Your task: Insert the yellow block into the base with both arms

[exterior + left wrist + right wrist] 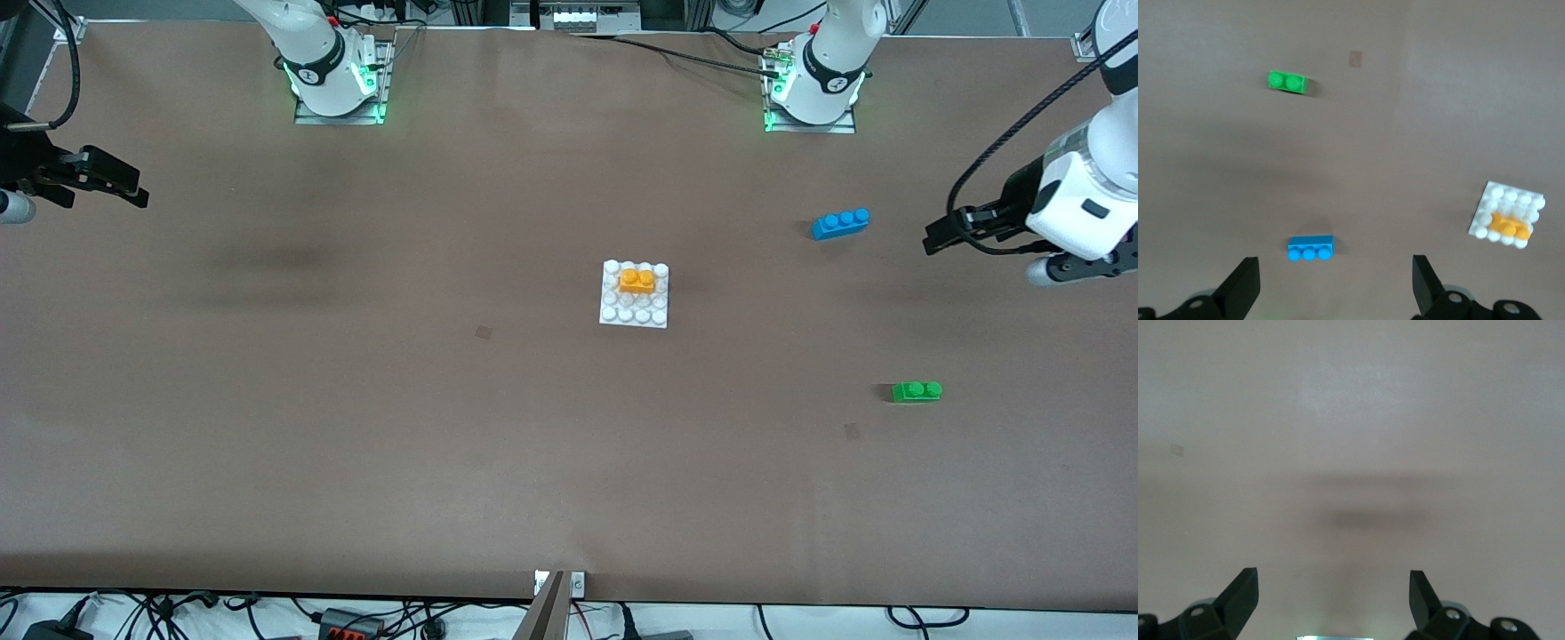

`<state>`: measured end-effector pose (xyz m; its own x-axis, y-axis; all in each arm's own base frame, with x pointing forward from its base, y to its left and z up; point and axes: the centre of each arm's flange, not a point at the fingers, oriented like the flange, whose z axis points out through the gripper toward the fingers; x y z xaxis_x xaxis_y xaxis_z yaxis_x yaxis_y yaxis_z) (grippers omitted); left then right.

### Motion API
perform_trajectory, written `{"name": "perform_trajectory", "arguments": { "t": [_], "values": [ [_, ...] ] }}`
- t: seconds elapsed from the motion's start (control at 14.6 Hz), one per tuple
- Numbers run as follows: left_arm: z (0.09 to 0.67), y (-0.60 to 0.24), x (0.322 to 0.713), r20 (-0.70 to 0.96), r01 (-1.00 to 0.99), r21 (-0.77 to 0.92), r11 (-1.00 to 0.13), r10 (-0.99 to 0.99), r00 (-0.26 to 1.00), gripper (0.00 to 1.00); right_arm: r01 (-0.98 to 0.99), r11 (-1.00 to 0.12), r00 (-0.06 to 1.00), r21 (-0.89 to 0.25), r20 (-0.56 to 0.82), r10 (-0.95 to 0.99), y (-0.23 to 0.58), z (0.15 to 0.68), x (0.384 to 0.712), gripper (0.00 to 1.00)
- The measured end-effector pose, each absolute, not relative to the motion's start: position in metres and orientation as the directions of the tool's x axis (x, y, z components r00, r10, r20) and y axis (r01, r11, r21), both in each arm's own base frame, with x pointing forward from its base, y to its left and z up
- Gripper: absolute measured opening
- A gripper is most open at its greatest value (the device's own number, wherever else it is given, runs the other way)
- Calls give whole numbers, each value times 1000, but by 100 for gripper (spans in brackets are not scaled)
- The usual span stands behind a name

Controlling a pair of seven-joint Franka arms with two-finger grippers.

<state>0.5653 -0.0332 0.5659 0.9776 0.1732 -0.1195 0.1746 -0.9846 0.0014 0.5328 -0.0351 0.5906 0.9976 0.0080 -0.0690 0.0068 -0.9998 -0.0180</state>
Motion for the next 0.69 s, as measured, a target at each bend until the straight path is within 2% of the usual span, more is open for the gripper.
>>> {"name": "perform_trajectory", "arguments": {
  "t": [0.27, 0.69],
  "values": [
    [559, -25, 566, -175, 139, -5, -990, 138, 975, 100, 7, -1000, 998, -18, -69, 8, -35, 591, 533, 100],
    [566, -22, 572, -173, 128, 0, -992, 126, 977, 100, 6, -1000, 998, -18, -69, 7, -35, 591, 533, 100]
  ]
}}
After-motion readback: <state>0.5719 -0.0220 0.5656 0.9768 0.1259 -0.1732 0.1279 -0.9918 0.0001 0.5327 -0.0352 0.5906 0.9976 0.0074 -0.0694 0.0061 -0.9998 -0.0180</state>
